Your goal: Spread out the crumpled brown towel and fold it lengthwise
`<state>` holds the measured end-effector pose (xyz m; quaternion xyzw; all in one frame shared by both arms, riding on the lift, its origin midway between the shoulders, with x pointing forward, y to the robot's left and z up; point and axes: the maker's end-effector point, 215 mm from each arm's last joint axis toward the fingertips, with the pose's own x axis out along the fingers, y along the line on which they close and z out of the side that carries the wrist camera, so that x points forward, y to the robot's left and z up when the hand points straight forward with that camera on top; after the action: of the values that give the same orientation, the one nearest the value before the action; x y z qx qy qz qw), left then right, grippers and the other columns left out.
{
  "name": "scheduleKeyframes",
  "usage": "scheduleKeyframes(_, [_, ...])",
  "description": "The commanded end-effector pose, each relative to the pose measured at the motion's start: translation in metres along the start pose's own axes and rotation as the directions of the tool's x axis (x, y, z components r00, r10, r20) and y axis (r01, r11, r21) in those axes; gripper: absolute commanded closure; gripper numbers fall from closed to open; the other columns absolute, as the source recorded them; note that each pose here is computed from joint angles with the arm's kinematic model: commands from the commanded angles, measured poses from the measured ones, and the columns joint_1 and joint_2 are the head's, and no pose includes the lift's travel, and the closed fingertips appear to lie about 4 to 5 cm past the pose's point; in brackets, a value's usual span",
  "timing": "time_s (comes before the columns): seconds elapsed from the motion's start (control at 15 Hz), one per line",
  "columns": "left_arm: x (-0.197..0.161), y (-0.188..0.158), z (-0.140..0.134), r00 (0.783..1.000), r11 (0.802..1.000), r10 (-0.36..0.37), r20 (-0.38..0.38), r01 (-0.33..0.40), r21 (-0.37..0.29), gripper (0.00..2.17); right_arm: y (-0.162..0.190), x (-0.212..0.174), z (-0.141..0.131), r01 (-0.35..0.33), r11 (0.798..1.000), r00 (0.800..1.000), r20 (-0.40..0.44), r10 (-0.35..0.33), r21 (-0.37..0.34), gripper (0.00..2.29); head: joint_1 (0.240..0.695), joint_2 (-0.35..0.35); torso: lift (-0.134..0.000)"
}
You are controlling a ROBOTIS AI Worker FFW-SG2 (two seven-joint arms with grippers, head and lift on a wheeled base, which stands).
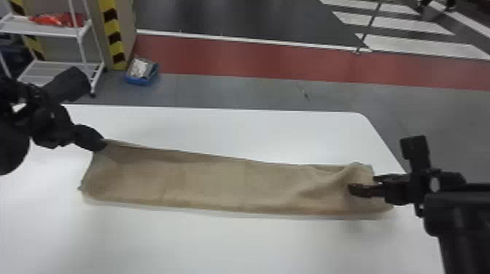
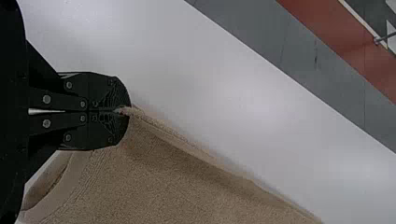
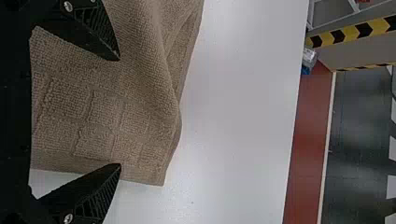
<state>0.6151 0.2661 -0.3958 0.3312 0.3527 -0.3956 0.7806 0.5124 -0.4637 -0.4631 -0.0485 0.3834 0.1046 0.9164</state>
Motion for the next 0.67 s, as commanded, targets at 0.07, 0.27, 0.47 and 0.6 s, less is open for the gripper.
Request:
scheduleKeyframes(0.07, [-0.001,0.003,-0.003,1.000,1.000,0.009,-0.006,-0.010,-0.021,1.53,-0.002,0.003,-0.003,0.023,0.999,0.999,-0.032,-0.024,-0.036,0.08,0.695,-0.190,-0.124])
scheduleKeyframes(0.27, [-0.006,0.008,-0.006,1.000,0.999,0.020,-0.008,-0.020,-0.041,1.53,-0.002,0.004,-0.005,0.030,0.998,0.998,-0.048,-0.033,-0.052,0.08,0.695,-0.186,-0.124])
scheduleKeyframes(0.47, [-0.009,0.013,-0.009,0.999,0.999,0.030,-0.015,-0.030,-0.045,1.53,-0.003,0.005,-0.006,0.034,0.998,0.998,-0.053,-0.037,-0.056,0.08,0.695,-0.181,-0.124])
scheduleKeyframes(0.6, [-0.010,0.014,-0.012,0.999,0.998,0.034,-0.021,-0.035,-0.045,1.53,-0.003,0.006,-0.008,0.034,0.998,0.998,-0.055,-0.037,-0.056,0.08,0.695,-0.177,-0.124])
